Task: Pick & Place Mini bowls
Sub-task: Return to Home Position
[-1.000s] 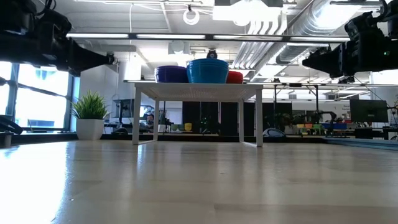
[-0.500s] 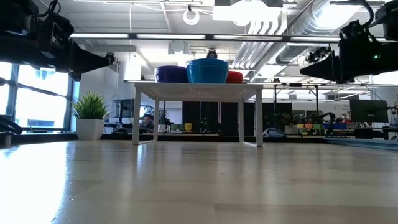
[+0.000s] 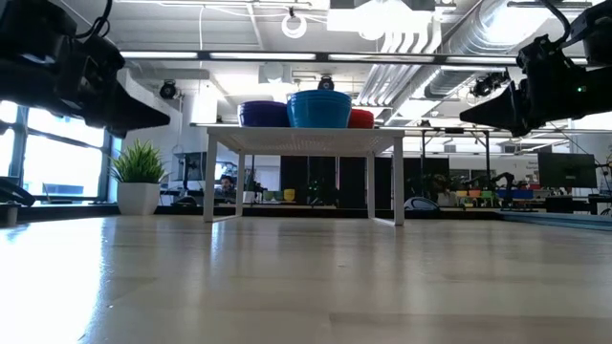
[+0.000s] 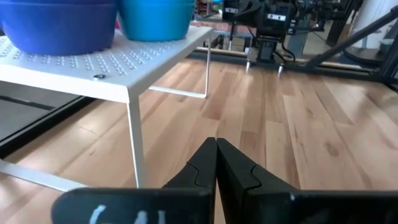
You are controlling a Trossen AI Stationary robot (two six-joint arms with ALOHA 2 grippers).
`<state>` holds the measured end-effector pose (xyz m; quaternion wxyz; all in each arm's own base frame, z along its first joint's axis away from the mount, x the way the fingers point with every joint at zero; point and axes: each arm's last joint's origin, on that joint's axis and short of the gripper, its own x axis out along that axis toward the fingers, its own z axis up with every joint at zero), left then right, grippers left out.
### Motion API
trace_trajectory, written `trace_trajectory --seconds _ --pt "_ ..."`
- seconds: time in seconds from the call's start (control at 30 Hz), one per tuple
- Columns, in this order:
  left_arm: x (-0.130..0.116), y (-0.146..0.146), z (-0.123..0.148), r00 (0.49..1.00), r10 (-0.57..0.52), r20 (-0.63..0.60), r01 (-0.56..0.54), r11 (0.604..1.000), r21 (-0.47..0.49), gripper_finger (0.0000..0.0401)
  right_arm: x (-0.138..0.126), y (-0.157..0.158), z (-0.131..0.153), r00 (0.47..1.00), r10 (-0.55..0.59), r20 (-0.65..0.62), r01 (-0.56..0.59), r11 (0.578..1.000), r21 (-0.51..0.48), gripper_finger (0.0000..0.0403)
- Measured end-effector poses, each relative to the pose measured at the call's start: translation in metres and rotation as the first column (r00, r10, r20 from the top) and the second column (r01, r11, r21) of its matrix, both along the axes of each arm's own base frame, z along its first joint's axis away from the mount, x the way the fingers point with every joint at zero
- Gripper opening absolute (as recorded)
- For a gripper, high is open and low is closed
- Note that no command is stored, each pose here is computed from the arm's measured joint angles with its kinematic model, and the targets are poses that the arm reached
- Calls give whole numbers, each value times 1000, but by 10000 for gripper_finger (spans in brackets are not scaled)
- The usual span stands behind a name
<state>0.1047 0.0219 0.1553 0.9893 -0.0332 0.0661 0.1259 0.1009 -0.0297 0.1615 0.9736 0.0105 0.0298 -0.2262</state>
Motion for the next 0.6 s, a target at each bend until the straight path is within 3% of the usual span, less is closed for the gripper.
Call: trace_trajectory --seconds 0.6 --pt "0 0 0 1000 0 -4 0 1000 -1 1 0 0 0 1000 1 2 -1 1000 -4 0"
